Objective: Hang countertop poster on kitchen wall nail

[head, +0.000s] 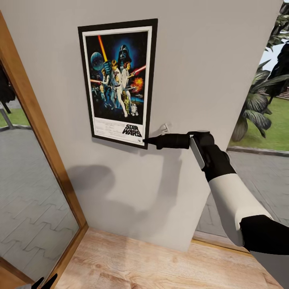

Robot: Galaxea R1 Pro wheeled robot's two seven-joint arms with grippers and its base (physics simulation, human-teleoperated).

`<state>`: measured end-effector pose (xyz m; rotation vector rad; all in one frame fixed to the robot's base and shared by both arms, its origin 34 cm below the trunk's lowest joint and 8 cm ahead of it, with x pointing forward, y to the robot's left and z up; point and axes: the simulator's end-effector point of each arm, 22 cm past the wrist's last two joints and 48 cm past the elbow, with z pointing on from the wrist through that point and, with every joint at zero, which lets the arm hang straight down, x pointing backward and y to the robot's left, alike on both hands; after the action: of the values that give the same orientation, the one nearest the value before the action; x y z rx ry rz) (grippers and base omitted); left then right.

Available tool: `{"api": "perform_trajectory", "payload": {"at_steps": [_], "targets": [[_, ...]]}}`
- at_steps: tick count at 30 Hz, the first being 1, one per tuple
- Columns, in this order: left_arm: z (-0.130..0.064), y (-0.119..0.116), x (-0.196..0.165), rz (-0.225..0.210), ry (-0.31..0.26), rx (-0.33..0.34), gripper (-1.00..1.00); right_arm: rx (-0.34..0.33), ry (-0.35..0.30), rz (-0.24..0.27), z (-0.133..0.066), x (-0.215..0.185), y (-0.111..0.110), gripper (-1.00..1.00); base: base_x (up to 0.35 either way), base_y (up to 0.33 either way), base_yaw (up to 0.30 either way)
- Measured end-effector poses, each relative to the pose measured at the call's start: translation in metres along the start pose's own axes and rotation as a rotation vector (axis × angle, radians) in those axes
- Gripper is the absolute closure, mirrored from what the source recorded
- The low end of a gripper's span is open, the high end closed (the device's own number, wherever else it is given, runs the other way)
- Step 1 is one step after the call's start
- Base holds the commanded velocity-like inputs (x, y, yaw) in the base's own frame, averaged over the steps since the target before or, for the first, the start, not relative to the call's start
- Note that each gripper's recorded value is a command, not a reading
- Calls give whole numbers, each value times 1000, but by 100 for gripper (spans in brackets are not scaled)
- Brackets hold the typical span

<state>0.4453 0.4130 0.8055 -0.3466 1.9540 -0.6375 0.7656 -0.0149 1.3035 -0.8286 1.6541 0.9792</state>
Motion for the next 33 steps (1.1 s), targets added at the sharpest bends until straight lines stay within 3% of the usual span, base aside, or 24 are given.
{"api": "perform_trajectory", "payload": {"at_steps": [33], "targets": [[1,-2,2,-1,3,4,-100,4,-1,0,0,-1,-1,100,25,0,0]]}}
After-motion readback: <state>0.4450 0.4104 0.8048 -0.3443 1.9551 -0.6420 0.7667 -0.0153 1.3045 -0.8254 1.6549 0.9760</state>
